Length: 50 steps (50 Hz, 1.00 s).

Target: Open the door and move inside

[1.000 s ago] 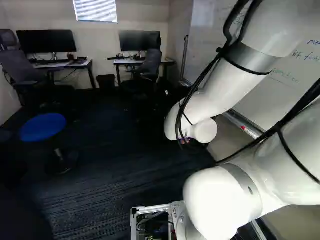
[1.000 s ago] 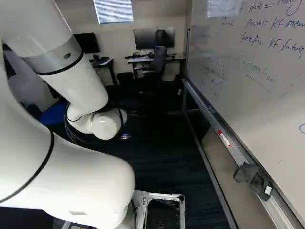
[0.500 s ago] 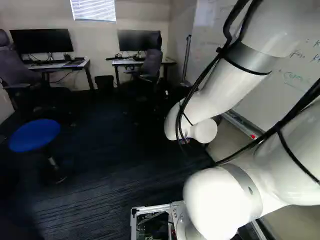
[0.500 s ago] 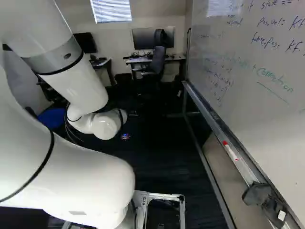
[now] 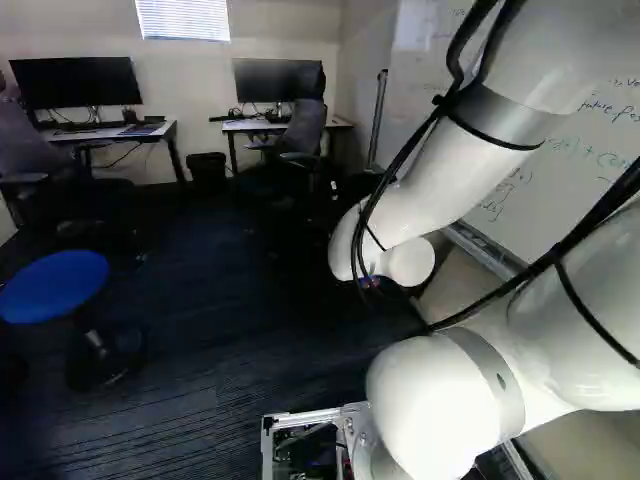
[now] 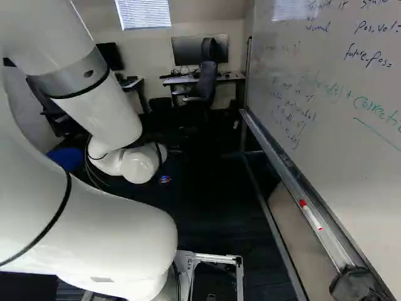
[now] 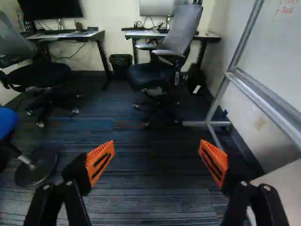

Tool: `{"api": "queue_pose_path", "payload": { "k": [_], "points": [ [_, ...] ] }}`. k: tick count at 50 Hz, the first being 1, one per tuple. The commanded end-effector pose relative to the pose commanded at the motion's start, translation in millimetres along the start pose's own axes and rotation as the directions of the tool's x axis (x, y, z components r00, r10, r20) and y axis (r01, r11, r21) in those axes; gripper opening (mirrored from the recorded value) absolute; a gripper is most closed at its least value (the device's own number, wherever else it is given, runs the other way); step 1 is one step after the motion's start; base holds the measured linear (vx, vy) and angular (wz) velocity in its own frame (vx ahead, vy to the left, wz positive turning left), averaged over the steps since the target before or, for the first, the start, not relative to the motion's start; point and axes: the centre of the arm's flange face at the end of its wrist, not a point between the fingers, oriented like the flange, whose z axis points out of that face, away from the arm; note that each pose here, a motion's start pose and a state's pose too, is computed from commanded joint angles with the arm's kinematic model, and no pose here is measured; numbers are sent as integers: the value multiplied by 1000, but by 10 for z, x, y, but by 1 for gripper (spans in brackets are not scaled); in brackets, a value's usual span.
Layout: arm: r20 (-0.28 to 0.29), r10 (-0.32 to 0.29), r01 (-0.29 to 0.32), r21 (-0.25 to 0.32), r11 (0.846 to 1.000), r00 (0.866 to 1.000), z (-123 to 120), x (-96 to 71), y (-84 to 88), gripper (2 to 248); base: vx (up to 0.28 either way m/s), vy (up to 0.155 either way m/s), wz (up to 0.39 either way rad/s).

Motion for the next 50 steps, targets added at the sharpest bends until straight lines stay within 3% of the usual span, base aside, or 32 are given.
{"api": "queue_pose_path", "payload": {
  "k": [50],
  "points": [
    [-1, 2, -2, -5, 1000, 1000, -4, -5, 13, 247, 10, 0, 0]
  ]
}}
